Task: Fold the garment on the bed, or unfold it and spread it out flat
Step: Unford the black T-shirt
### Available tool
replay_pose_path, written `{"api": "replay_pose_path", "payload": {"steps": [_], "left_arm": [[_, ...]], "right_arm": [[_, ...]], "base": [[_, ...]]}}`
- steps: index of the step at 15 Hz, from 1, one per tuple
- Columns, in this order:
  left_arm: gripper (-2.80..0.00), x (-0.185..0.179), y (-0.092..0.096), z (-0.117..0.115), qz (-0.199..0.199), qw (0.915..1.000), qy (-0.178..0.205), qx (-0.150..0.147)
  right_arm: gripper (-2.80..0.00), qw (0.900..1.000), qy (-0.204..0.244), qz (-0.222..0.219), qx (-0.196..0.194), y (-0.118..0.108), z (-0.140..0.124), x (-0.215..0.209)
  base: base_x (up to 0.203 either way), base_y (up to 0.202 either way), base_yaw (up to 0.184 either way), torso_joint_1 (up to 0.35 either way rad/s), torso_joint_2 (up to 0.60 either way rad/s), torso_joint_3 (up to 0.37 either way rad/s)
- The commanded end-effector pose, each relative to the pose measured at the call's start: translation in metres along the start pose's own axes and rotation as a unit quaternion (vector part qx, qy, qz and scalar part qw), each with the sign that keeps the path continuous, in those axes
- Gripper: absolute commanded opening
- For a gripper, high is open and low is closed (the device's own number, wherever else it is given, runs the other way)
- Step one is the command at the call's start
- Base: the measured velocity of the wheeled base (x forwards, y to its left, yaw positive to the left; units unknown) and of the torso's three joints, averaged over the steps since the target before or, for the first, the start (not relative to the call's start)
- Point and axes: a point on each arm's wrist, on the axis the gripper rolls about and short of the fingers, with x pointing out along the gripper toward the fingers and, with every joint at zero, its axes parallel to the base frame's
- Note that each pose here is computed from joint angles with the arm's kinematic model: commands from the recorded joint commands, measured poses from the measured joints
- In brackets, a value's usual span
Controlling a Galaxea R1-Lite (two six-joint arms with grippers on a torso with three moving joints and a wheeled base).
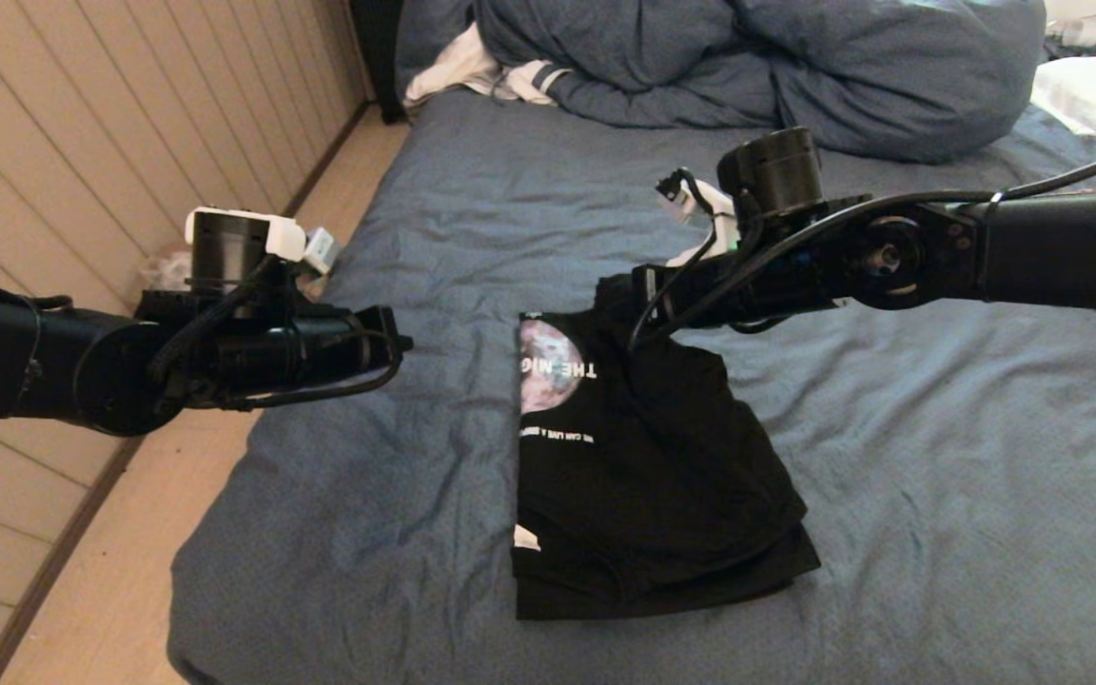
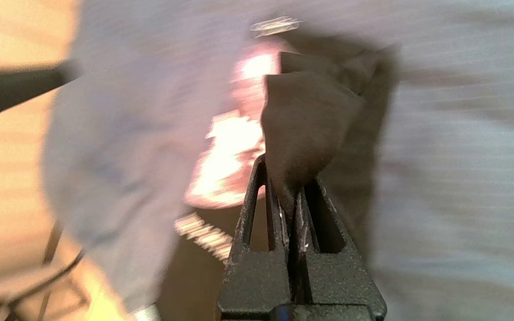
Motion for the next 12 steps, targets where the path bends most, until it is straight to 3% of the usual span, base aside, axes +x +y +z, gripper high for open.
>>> {"api": "replay_pose_path", "payload": {"steps": [1,6,12], "left_arm": [[-2.8,-0.005,-0.003,0.001,-0.004,1.0,-0.003,0.0],[-2.8,-0.004,-0.007,-0.004,-0.012,0.9999,-0.001,0.003],[-2.8,-0.003,-0.007,-0.007,-0.012,0.9999,0.004,0.002]], "right_arm": [[-2.8,0.999,0.007,0.031,-0.014,0.03,-0.002,-0.008],[-2.8,0.995,0.054,0.076,-0.034,0.073,-0.021,0.003],[-2.8,0.994,0.076,0.075,-0.033,0.074,-0.032,0.013]], "base": [[0.0,0.0,0.0,0.0,0.0,0.0],[0.0,0.0,0.0,0.0,0.0,0.0],[0.0,0.0,0.0,0.0,0.0,0.0]]}}
